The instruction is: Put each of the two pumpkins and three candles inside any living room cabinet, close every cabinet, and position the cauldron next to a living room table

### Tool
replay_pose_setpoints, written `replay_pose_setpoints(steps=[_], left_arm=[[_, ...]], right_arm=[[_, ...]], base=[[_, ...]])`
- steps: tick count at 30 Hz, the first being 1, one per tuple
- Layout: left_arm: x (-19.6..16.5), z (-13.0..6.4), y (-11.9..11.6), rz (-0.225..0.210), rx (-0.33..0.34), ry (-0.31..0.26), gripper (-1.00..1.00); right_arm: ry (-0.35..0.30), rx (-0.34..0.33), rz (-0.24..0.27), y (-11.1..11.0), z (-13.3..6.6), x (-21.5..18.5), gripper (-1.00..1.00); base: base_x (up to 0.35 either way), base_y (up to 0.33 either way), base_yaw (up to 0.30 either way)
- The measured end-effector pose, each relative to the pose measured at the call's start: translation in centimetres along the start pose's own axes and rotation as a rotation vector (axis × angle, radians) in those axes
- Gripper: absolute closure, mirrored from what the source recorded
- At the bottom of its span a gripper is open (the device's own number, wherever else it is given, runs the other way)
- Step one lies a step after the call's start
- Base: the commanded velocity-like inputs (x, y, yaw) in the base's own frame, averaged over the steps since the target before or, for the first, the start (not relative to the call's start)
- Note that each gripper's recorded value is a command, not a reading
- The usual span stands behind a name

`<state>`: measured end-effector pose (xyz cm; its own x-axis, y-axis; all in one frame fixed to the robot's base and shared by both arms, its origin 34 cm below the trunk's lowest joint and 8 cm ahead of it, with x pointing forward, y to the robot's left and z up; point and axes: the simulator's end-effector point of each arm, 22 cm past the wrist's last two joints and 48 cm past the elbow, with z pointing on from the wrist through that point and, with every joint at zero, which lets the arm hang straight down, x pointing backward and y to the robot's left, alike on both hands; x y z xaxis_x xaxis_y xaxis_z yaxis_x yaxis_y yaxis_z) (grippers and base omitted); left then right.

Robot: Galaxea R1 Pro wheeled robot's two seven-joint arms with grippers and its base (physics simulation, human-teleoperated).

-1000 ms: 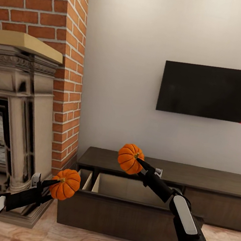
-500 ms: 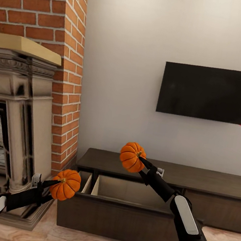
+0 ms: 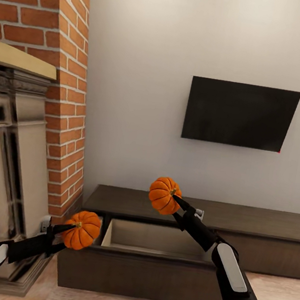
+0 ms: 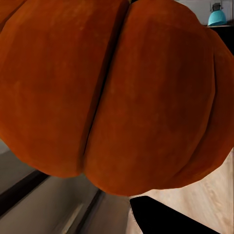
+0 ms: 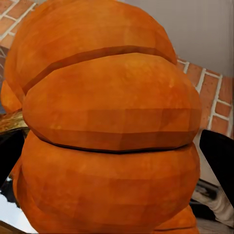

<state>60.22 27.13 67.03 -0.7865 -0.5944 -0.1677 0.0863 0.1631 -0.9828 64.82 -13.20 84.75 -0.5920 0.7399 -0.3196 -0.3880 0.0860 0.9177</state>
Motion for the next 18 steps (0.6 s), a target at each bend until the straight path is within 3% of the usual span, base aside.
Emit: replay_pose_setpoints(steps=[18], left_arm=[[-1.2, 0.3, -2.8, -0.015, -0.013, 0.003, 1.0]], right_arm=[[0.007, 0.023, 0.023, 1.6, 1.5, -1.5, 1.0]], base=[[0.0, 0.0, -0.226]])
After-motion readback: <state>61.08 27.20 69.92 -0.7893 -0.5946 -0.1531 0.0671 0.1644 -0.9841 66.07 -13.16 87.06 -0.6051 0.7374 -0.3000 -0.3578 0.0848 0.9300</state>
